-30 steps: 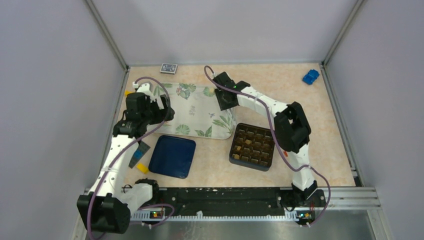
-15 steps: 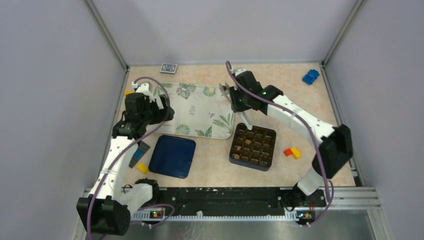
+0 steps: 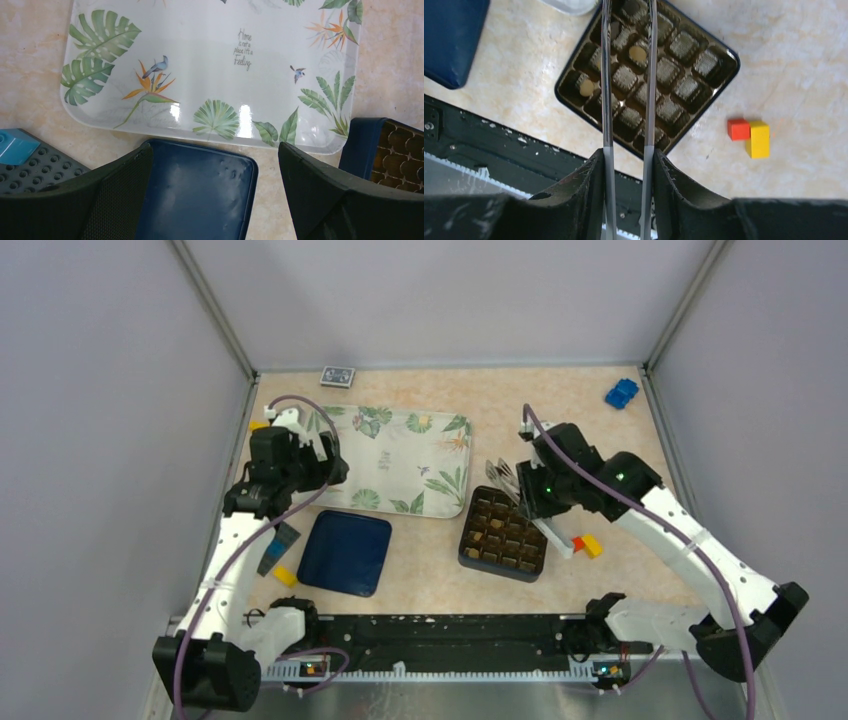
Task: Pack the chocolate
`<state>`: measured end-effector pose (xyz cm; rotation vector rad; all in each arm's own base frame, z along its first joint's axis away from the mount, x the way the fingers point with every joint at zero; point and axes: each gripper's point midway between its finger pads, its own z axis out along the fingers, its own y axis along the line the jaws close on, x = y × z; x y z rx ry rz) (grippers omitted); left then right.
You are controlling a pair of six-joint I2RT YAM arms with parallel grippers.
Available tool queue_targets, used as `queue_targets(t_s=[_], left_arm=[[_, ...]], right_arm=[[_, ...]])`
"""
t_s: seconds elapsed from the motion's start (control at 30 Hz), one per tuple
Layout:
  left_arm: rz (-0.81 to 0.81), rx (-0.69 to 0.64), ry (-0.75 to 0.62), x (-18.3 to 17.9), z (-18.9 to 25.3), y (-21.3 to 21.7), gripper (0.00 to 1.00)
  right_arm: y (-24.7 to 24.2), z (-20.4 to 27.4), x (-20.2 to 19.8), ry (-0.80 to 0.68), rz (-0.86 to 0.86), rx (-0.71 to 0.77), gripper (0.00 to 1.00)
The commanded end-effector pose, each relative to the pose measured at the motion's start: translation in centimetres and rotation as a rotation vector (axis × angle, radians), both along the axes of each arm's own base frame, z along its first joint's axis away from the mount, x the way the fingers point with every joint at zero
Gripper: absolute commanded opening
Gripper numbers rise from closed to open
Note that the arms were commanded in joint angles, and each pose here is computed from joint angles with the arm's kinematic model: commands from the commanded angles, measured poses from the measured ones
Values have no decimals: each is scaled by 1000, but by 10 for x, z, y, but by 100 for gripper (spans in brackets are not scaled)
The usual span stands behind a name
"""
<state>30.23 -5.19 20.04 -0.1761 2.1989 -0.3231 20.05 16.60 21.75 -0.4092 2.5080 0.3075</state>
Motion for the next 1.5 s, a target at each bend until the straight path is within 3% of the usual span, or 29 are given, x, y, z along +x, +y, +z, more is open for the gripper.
queue_targets(t_s=[0.0,0.23,0.8,1.1,1.47], left_arm=[[-12,-20,-80,5,29,-3,99],[-11,-23,-96,4,38,-3,99],[-21,-43,-89,2,34,-7,99],[-22,-38,-86,3,31,-6,99],[-24,-42,-78,5,27,-7,99]], right_arm=[[-21,-8,-36,95,-33,-26,15],[-34,-32,-56,183,-84,-58,15],[-43,-52,-62,224,-90,-111,18],[-42,-52,-63,230,-86,-116,35],[-42,-43,-57,203,-89,-118,40]])
